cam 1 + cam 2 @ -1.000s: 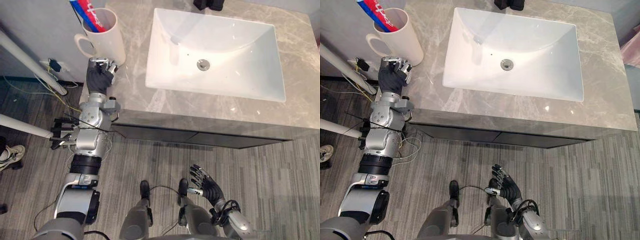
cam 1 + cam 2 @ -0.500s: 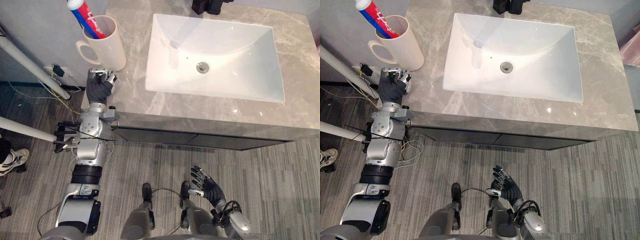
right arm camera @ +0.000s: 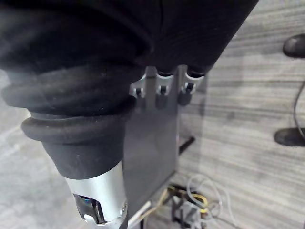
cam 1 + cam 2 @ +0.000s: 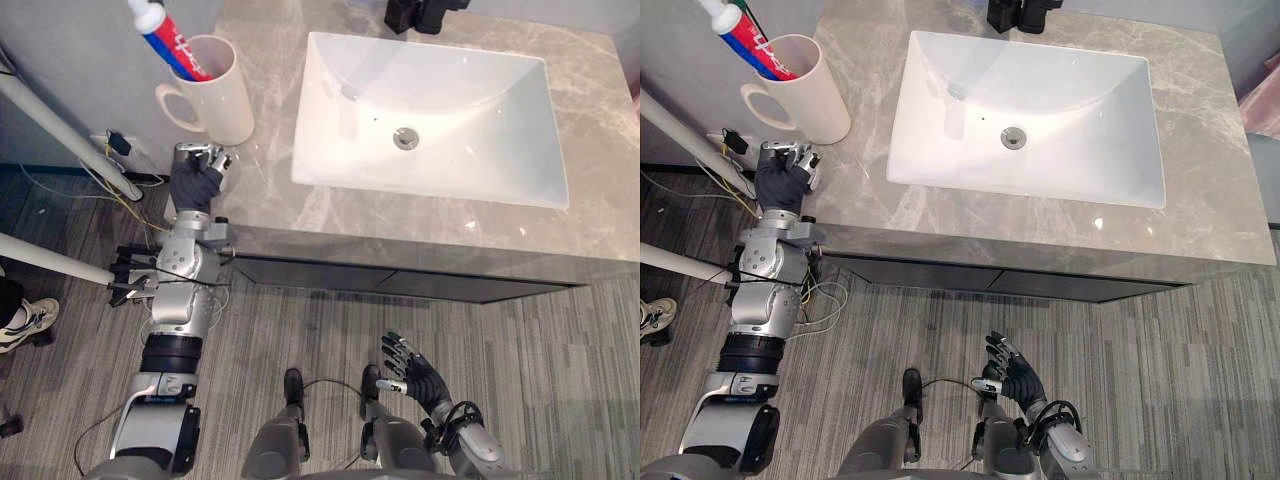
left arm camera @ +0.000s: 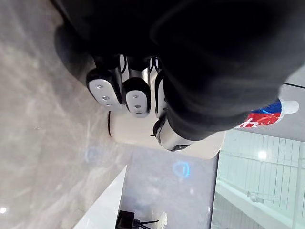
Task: Organize washtable
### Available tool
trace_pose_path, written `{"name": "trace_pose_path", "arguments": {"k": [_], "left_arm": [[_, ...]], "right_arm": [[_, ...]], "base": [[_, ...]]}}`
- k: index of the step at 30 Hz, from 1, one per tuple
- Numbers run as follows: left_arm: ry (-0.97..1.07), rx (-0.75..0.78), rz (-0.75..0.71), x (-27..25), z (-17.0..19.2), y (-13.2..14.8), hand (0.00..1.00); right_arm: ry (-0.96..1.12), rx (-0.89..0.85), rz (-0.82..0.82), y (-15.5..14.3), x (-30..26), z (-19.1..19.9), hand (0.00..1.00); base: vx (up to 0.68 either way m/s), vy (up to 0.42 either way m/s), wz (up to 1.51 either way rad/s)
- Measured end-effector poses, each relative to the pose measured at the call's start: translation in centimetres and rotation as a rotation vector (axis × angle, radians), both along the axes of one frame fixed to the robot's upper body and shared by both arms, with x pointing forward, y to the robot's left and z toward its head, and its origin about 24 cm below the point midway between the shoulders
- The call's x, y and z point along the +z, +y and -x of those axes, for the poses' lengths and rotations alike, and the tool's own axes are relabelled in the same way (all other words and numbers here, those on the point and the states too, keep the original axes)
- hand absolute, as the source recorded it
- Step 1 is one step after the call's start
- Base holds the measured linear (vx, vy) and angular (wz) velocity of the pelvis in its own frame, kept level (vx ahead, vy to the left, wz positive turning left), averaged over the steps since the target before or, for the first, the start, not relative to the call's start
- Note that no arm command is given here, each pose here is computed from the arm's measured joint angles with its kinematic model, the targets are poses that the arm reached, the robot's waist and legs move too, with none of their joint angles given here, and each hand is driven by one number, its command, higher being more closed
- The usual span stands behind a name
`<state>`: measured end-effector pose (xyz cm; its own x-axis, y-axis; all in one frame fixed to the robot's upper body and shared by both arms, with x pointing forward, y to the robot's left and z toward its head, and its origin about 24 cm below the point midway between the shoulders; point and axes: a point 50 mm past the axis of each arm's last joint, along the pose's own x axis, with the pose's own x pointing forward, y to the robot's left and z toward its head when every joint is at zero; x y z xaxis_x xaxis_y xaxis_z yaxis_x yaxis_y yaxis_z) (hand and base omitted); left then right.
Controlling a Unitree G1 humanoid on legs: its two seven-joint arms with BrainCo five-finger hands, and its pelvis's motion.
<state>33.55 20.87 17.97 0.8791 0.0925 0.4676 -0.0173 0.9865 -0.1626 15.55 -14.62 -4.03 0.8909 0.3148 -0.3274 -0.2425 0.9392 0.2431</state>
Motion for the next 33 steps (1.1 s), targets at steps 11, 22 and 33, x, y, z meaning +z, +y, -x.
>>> {"name": "trace_pose_path", "arguments": {"k": [11, 22, 33], "left_arm": [[0.004, 0.013, -0.004, 1.2, -1.1, 0.4, 1.0], [0.007, 0.024, -0.017, 2.1, -1.8, 0.6, 1.0], [-0.051, 0.022, -0.046, 5.2, -2.7, 0.3, 1.0]], "right_arm": [[0.0, -0.001, 0.0, 0.0, 0.0, 0.0, 0.0], [0.002, -0.002, 0.0, 0.0, 0.0, 0.1, 0.0], [0.009, -0.004, 0.002, -0.1, -0.1, 0.3, 0.0]], "base": [[0.0, 0.0, -0.01], [0.0, 0.001, -0.01], [0.0, 0.005, -0.02]]}}
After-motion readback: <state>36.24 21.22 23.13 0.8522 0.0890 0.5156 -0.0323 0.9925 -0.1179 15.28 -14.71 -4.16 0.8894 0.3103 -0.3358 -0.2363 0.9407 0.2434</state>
